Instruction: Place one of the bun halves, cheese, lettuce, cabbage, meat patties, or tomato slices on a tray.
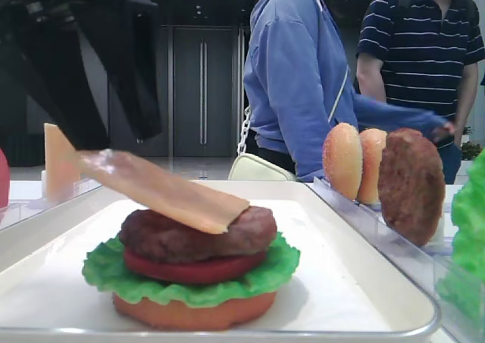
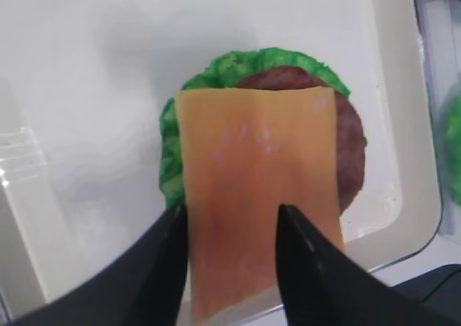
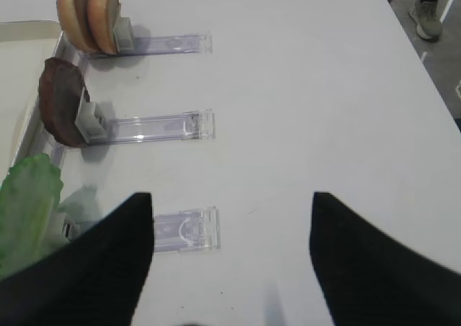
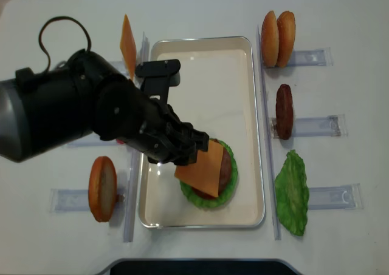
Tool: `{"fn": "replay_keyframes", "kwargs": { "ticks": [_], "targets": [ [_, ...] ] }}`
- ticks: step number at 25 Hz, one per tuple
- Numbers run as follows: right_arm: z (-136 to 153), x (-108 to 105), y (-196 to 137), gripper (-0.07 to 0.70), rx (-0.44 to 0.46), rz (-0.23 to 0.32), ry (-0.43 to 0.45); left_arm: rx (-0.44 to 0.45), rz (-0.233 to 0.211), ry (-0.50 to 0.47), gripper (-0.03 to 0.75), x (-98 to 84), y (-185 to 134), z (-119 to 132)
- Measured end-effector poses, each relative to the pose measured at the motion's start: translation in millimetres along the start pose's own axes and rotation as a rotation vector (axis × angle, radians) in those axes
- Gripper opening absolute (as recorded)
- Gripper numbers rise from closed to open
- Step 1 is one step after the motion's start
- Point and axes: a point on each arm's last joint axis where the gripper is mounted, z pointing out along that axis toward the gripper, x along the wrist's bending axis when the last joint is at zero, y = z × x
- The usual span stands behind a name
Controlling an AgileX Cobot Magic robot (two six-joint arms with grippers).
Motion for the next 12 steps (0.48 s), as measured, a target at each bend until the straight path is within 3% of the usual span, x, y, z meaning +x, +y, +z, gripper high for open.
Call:
{"fn": "replay_keyframes", "kwargs": {
  "ticks": [12],
  "targets": [
    [0.0,0.0,0.0,0.472,0.000,0.000,0.000,0.015,0.014,0.087,0.324,7.5,-0.7,-1.0]
  ]
}}
